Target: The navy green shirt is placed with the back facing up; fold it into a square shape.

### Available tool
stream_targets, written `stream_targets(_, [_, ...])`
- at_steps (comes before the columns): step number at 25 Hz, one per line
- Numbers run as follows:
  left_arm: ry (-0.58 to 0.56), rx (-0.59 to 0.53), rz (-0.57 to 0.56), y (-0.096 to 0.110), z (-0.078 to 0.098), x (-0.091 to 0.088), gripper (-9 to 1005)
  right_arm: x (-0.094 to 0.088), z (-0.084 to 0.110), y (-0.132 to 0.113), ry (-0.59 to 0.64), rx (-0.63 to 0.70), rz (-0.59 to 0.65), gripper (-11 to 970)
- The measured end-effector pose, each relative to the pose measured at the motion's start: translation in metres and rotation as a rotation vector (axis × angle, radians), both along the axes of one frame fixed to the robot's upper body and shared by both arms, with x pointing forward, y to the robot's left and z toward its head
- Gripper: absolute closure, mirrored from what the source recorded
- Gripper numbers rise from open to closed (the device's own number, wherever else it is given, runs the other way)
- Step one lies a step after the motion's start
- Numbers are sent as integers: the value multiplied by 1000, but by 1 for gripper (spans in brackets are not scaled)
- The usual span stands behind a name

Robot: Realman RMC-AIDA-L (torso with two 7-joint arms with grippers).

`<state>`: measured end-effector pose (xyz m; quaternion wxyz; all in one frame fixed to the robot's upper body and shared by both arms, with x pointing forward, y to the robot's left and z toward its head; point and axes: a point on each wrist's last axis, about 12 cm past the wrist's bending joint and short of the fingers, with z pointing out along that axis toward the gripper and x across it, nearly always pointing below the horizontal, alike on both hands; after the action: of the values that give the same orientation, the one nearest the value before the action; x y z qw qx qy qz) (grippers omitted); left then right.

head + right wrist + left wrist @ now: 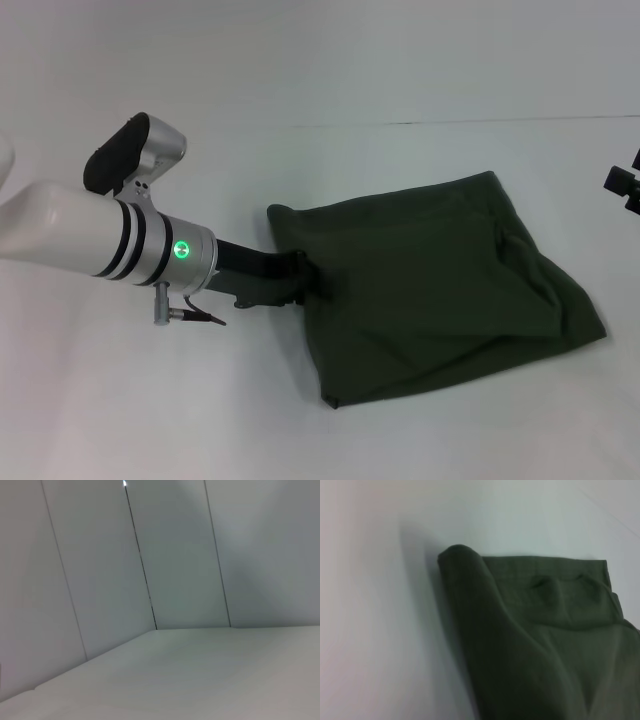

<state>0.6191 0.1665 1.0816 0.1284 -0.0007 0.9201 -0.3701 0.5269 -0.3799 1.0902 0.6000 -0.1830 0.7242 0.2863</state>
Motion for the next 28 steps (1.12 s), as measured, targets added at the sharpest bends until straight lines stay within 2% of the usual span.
stream_targets(7, [-23, 20, -31, 6, 2, 1, 816, 0, -2, 3, 2, 8, 1, 321])
stream_targets(14, [-44, 70, -95, 25, 8, 3, 885, -1, -2, 3, 3, 24, -11, 322])
stream_targets(25, [-94, 204, -189, 54, 25, 11, 884, -6, -10, 9, 17, 53, -26, 322])
stream_targets(28, [-108, 227, -240, 60, 37, 13, 886, -8, -12, 11, 23, 60, -30, 322])
